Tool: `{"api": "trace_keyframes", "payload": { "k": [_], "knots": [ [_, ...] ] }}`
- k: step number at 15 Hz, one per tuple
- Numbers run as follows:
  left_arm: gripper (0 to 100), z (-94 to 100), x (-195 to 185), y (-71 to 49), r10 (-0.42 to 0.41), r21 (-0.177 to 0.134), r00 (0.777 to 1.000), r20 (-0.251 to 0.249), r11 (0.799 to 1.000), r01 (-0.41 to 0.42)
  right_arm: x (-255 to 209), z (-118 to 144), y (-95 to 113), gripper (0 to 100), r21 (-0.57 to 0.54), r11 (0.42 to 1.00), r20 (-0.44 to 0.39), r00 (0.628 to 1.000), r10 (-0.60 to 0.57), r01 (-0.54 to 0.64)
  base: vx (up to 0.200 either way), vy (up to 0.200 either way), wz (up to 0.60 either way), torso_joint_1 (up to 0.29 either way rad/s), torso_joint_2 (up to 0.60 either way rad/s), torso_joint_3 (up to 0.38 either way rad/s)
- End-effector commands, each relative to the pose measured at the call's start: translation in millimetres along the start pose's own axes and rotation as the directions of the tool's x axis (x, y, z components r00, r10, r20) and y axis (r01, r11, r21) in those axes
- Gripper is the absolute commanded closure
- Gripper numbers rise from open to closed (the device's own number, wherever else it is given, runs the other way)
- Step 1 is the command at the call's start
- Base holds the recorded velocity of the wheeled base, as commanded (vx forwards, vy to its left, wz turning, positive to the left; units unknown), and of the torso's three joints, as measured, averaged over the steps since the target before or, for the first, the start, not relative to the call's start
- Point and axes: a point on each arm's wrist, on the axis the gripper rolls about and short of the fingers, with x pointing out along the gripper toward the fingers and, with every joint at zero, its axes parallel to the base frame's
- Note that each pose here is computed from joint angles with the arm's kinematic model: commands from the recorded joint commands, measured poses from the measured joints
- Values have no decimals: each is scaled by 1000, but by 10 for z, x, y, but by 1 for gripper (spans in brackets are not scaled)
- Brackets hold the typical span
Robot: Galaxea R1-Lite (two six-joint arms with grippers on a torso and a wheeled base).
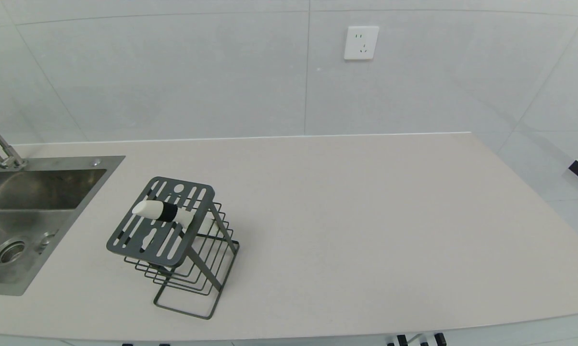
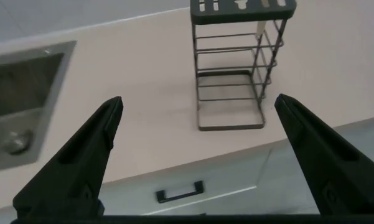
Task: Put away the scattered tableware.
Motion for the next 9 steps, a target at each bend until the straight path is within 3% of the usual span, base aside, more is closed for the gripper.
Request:
{"api": "trace_keyframes", "payload": {
  "k": [1, 3, 4, 5, 7, 9],
  "knots": [
    [0, 0, 1, 0, -2, -3, 1000, -2, 1000, 2, 1, 1, 0, 100, 0, 1000, -1, 1000, 0, 0, 0, 0, 0, 0, 0, 0],
    [0, 0, 2, 1, 6, -1, 1000, -2, 1000, -6, 1, 1, 0, 100, 0, 1000, -1, 1000, 0, 0, 0, 0, 0, 0, 0, 0],
    [0, -29, 0, 28, 126, 11, 992, -31, 992, -125, 1, 1, 0, 100, 0, 1000, -1, 1000, 0, 0, 0, 0, 0, 0, 0, 0],
    [0, -59, -4, 43, 197, -3, 978, -62, 980, -198, 1, 1, 0, 100, 0, 1000, -1, 1000, 0, 0, 0, 0, 0, 0, 0, 0],
    [0, -48, -2, 31, 143, -9, 988, -53, 990, -144, 1, 1, 0, 100, 0, 1000, -1, 1000, 0, 0, 0, 0, 0, 0, 0, 0],
    [0, -54, -1, 31, 140, -15, 989, -56, 990, -141, 1, 1, 0, 100, 0, 1000, -1, 1000, 0, 0, 0, 0, 0, 0, 0, 0]
  ]
}}
